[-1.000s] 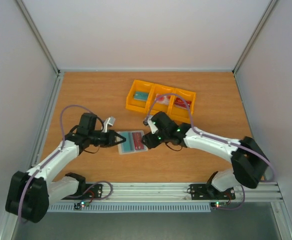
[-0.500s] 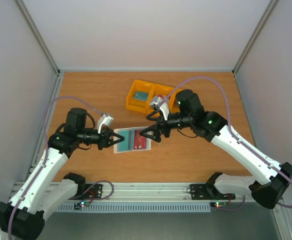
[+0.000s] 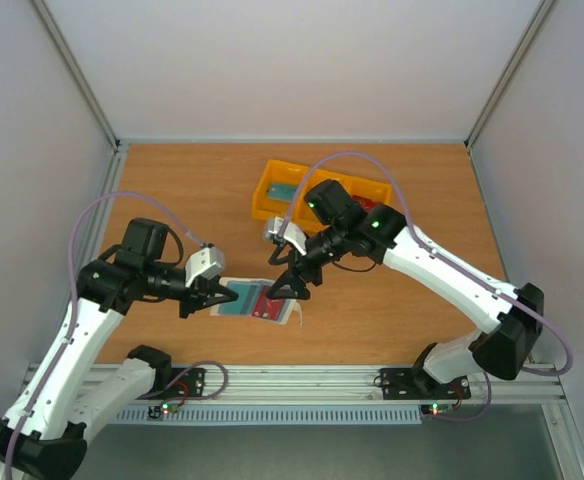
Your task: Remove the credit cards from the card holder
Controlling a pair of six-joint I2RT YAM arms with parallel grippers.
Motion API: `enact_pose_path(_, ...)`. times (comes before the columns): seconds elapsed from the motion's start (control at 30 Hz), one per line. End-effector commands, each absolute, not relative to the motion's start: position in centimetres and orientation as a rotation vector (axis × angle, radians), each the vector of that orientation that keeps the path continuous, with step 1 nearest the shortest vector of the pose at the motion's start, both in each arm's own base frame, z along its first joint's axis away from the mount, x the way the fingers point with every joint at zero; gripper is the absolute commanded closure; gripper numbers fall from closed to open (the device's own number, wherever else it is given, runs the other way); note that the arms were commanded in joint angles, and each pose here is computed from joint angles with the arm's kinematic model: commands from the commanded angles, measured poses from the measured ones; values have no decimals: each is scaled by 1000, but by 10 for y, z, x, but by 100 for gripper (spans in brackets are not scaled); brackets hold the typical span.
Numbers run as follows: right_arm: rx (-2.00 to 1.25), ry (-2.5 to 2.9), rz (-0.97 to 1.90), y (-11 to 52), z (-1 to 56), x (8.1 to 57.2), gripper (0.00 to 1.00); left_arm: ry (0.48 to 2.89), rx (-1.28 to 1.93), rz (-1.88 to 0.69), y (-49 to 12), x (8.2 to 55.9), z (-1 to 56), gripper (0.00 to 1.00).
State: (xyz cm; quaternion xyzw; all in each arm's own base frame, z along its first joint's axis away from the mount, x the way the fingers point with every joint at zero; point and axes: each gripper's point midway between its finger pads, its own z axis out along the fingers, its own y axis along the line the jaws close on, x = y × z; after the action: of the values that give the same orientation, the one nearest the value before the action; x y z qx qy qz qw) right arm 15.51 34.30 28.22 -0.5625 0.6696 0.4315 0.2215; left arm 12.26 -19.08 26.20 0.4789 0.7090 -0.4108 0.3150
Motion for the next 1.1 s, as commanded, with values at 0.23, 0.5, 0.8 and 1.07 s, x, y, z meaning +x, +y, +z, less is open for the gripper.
enact_pose_path(0.23,-1758,1919,1254,348,251,125,35,1843,1241,-1138,-195,120,269,100)
enact_pose_path(0.5,-1699,1856,1257,351,265,128,98,1850,1146,-1281,-202,120,276,100)
enact_pose_path(0.8,-1523,1720,1413,350,320,131,99,1872,869,-1331,-206,155,282,43)
enact_pose_path(1.07,-1407,1718,1524,347,350,133,99,1789,646,-1371,-204,181,291,16)
